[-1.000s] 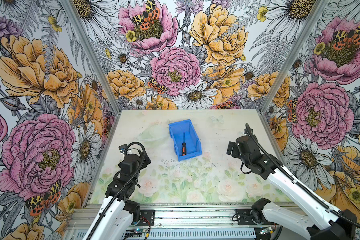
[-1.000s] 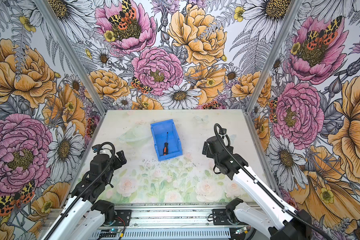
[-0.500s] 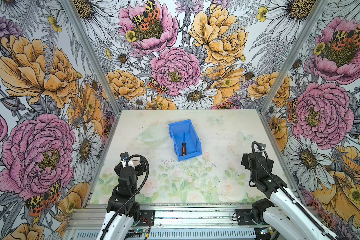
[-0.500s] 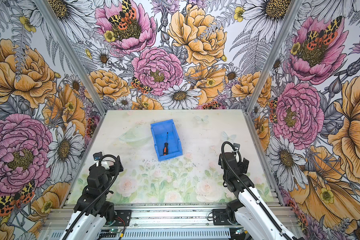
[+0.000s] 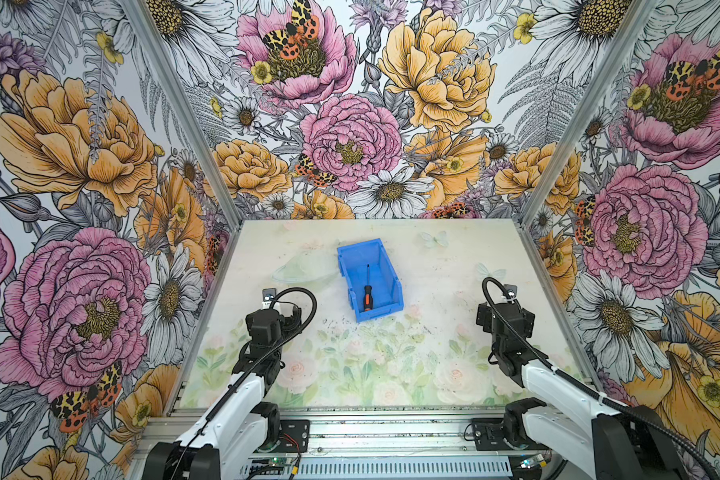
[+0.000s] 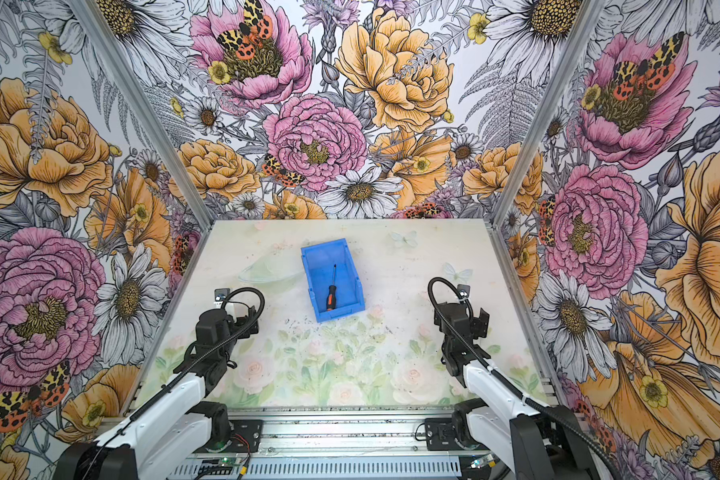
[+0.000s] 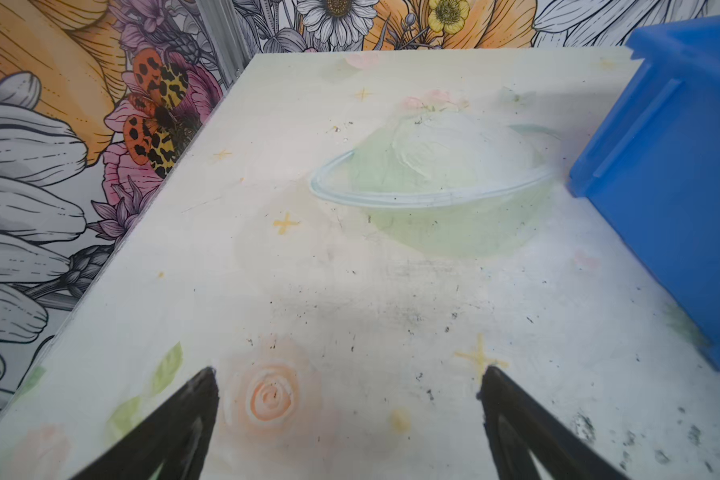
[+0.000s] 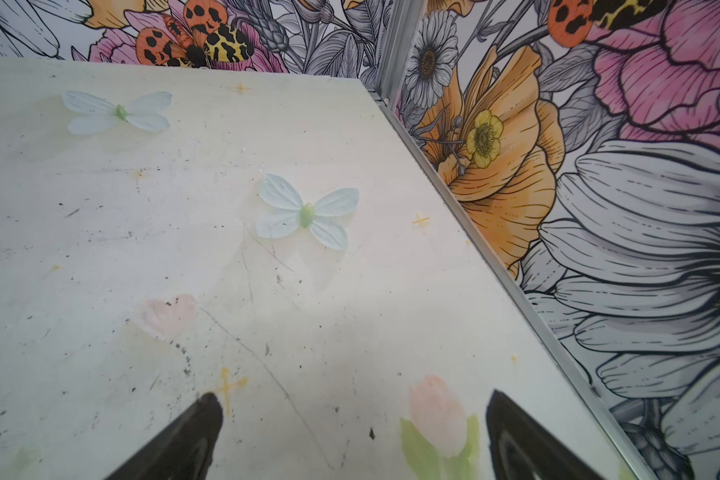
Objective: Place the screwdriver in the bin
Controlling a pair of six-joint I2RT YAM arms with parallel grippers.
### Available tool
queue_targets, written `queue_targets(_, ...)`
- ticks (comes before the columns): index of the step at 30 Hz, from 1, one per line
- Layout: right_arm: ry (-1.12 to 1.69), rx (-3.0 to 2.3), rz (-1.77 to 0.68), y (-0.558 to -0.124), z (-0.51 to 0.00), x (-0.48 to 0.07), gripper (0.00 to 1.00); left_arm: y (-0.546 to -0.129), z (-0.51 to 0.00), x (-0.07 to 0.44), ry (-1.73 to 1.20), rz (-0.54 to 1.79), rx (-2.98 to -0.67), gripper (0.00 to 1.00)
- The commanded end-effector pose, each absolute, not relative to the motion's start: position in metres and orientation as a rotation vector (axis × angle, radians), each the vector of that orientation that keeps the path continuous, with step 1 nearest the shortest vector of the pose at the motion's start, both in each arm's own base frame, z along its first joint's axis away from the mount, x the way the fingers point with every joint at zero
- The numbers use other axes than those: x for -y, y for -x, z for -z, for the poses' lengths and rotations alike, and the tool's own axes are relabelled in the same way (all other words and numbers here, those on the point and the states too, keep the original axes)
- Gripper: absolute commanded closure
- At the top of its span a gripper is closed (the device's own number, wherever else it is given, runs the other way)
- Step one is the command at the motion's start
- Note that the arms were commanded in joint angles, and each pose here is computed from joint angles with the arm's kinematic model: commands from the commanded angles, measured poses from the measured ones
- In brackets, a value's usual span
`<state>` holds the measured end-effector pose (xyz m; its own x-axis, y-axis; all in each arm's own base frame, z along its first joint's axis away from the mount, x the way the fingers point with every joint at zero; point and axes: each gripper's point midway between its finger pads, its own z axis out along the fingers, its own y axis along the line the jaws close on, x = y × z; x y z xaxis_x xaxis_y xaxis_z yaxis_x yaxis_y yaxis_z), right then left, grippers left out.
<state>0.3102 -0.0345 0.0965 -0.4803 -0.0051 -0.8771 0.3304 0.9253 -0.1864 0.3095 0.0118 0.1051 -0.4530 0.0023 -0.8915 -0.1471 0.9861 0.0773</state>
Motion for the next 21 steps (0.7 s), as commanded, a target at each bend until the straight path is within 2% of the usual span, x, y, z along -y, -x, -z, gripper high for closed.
queue_targets(1,-0.241,-1.88,0.343,-0.347,-0.136,0.028,0.01,-0.344,-0.143,-0.002,0.058,-0.105,-1.892,0.01)
queue_targets(12,-0.162,-1.878,0.317,-0.394,-0.134,0.024,0.01,-0.407,-0.146,0.006,0.008,-0.019,-1.838,0.01)
queue_targets(21,-0.167,-1.873,0.202,-0.405,-0.119,0.035,0.0,-0.409,-0.127,-0.016,0.093,-0.007,-1.795,0.01)
